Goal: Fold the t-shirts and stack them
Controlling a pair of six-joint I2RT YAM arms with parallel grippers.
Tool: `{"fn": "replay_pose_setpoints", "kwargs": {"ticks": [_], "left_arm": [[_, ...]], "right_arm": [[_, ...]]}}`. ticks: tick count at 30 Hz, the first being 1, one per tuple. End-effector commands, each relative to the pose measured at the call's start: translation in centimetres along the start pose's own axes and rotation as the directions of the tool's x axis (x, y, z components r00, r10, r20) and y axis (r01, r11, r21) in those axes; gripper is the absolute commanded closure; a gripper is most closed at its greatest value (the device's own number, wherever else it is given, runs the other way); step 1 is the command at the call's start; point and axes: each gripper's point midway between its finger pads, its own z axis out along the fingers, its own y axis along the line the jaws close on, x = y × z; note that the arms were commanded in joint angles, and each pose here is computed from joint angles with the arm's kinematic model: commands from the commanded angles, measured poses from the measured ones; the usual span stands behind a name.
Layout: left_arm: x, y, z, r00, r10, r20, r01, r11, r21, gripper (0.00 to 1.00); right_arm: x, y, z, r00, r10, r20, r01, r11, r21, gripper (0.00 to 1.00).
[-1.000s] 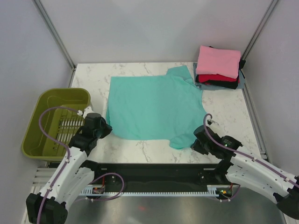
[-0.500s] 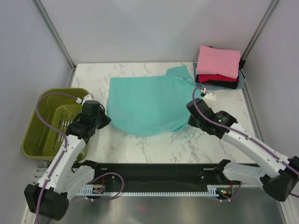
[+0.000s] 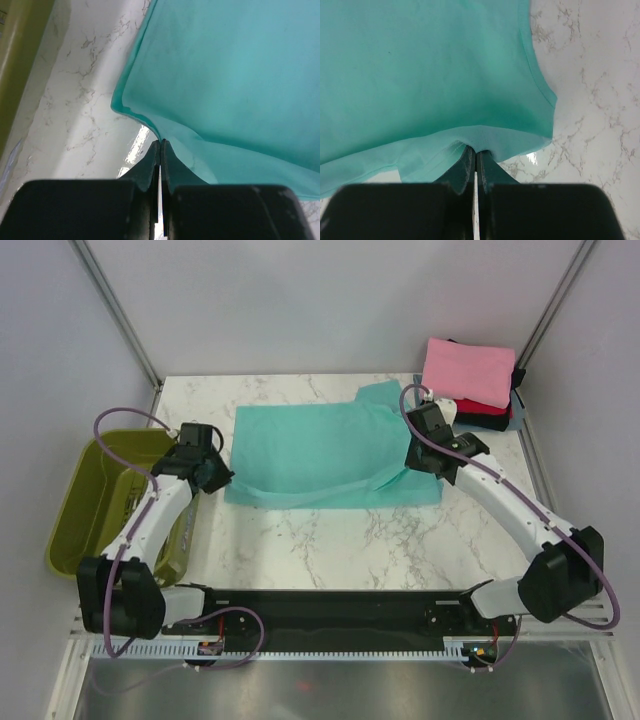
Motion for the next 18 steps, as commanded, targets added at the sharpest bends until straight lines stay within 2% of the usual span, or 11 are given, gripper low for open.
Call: {"fn": "replay_pose_setpoints", "kwargs": {"ticks": [1,18], "left_arm": [[-2.1,-1.4,0.7,0.998,0.047,0.03,-0.048,0.999,0.024,0.98],[-4.0,0.1,6.0,0.998,0.052,-0.039,-0.056,0.993,-0.104,0.98]], "right_arm": [[-2.4,1.5,1.1,0.999,-0.021,0.029,0.023,0.998,-0.05,1.0],[-3.4,2.6,9.8,0.994,-0.061,-0.089,0.059,0.998,-0.029,1.0]]}}
